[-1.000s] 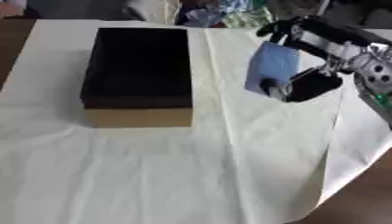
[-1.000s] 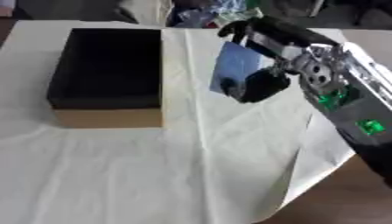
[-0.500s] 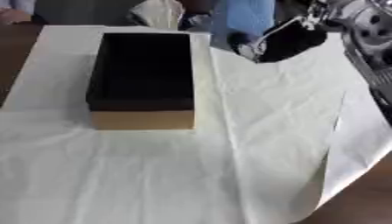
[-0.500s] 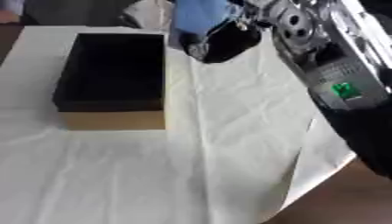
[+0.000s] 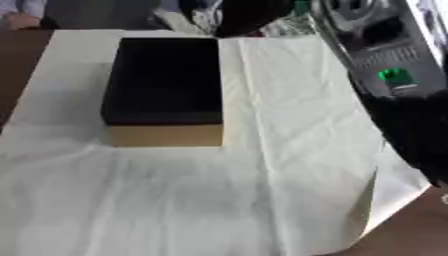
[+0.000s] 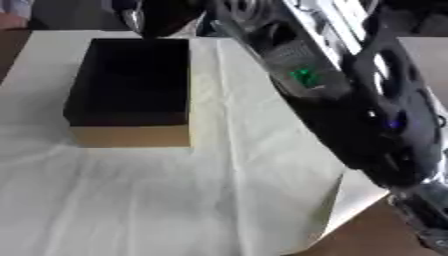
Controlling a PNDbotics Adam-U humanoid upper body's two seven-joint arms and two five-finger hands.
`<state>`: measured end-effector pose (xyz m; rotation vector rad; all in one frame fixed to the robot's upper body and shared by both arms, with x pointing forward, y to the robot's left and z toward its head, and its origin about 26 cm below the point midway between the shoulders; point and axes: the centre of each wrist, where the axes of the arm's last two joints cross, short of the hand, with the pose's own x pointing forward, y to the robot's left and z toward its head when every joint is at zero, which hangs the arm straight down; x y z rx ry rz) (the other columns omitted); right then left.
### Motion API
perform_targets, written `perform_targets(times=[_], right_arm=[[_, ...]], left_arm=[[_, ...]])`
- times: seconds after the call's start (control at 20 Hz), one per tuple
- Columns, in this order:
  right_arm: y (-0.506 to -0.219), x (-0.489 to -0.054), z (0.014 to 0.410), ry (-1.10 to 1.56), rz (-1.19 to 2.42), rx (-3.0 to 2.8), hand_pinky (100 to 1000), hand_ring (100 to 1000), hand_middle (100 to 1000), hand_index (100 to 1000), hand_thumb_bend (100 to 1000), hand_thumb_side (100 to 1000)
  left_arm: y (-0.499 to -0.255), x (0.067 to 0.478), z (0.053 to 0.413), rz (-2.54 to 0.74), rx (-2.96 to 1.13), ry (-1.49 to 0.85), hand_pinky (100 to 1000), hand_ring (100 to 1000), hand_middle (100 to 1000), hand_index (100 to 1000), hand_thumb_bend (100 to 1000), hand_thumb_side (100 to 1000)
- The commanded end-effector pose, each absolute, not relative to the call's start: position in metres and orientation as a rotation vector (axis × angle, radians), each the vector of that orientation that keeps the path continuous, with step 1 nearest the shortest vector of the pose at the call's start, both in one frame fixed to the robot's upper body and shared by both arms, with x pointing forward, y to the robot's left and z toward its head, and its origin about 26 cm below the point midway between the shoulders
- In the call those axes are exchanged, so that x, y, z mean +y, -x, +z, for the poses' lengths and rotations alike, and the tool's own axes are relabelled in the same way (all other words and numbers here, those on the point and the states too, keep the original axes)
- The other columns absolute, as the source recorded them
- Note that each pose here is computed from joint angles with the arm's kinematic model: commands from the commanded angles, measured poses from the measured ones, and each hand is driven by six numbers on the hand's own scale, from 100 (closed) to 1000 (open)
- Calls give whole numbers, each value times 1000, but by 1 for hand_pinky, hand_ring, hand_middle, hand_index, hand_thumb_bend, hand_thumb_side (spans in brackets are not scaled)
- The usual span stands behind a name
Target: Pick up objects on the table and place them in the box.
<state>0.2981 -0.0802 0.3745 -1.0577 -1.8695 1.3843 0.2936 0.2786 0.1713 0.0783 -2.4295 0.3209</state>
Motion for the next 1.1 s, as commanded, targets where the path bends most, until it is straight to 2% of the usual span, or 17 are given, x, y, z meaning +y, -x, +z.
perform_targets(times=[0.05,0.45,0.9,1.1], right_arm=[[-313,-67,375,892,1298,-1578,776,571,662,923,100,100],[-342,-50,353,878,1298,-1502,778,580,667,925,100,100],[-356,-49,335,855,1309,-1440,784,590,674,927,100,100],[-360,-45,327,837,1334,-1409,820,642,700,935,100,100]], left_arm=[[-291,278,178,303,-2454,-64,938,686,637,820,100,416],[-292,277,178,303,-2457,-51,937,686,637,820,100,413],[-292,277,178,305,-2456,-49,937,686,636,820,100,411],[-292,276,178,305,-2457,-46,937,686,635,820,100,411]])
